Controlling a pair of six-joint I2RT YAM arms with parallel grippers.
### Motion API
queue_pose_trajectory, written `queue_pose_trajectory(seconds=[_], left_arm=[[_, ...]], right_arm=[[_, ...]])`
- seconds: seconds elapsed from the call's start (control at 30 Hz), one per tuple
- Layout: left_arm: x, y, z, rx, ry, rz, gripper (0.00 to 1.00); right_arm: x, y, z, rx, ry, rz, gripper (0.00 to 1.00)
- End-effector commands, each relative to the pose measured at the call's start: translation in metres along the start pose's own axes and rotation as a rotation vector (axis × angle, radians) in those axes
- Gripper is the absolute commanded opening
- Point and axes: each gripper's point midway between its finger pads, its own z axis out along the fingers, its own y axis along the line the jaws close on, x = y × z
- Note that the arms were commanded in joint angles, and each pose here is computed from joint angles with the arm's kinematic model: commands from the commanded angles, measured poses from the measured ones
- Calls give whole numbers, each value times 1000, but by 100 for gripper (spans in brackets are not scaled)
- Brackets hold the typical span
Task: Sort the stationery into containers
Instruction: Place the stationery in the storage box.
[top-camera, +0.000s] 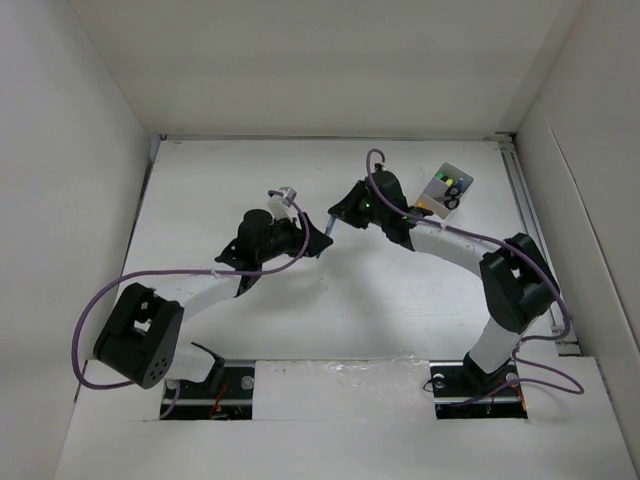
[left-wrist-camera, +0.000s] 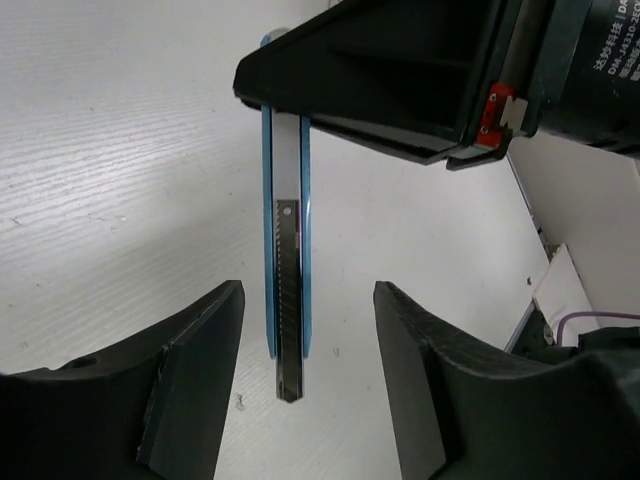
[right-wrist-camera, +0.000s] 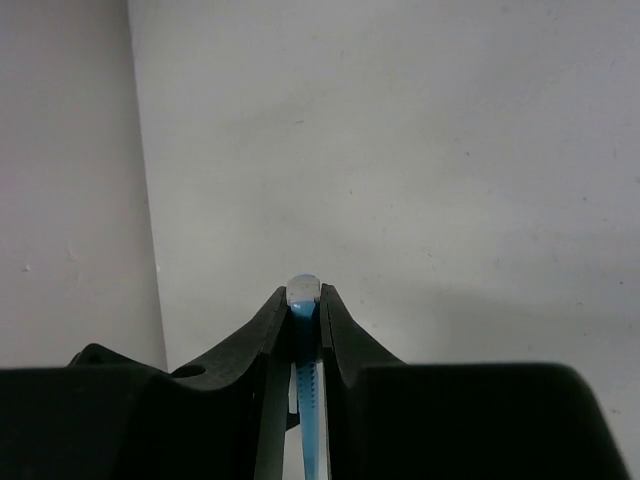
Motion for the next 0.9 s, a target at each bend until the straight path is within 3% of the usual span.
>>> queue_pose_trajectory(seconds=[0.0, 0.1, 0.2, 0.23, 0.27, 0.47, 0.7, 0.87], left_arm=[[-30, -32, -13, 102, -115, 56, 52], [-33, -36, -22, 108, -141, 65, 57], [-34, -37, -28, 108, -157, 79, 68], [-38, -39, -30, 106, -176, 83, 75], [-36, -38, -30, 101, -168, 79, 100], [-39, -35, -33, 75, -182, 75, 100], [-37, -38, -33, 92, -169, 77, 100], [-40, -40, -36, 90, -182, 79, 100]], right_arm=[[-49, 31, -29, -66, -174, 0, 0], [-76, 13, -47, -19, -266, -1, 0], [-114, -16, -74, 73, -394, 15, 0], [-127, -26, -83, 112, -454, 27, 0], [-142, -43, -94, 161, -503, 47, 0], [-209, -100, -169, 441, -859, 90, 0], [-226, -153, -187, 714, -1002, 95, 0], [-226, -165, -193, 911, -1094, 41, 0]])
